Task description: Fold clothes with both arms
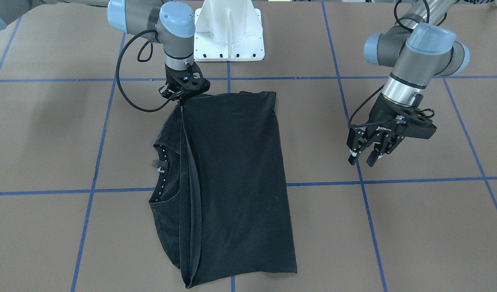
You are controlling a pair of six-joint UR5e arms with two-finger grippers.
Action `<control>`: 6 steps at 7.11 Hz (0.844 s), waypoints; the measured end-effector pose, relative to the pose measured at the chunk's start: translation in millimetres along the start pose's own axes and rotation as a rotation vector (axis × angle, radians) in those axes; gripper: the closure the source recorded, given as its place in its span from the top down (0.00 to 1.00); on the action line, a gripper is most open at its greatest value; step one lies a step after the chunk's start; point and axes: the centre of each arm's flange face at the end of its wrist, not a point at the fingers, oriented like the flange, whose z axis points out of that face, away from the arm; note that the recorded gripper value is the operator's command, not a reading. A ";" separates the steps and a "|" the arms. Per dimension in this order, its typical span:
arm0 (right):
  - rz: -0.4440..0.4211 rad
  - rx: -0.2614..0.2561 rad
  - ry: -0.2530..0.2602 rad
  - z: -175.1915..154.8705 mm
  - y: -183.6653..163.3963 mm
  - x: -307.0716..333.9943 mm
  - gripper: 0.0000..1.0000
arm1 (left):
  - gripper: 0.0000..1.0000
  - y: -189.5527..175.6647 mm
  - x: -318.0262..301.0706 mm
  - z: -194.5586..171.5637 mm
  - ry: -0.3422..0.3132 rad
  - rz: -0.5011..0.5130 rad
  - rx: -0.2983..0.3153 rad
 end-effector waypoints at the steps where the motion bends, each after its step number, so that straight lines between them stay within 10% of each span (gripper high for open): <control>1: 0.041 -0.012 0.002 5.6 15.3 -3.3 0.13 | 0.60 0.0 0.3 -0.3 0.001 0.000 0.001; 3: 0.087 -0.007 -0.009 -2.7 15.3 4.3 0.83 | 0.60 -0.1 1.1 -1.0 0.003 0.000 0.002; 4: 0.107 -0.007 -0.016 -6.8 10.1 12.0 0.98 | 0.60 -0.2 1.4 -1.1 0.004 -0.002 0.003; 6: 0.210 -0.007 -0.030 -11.9 5.4 17.5 0.97 | 0.60 -0.4 2.5 -2.2 0.006 -0.016 0.004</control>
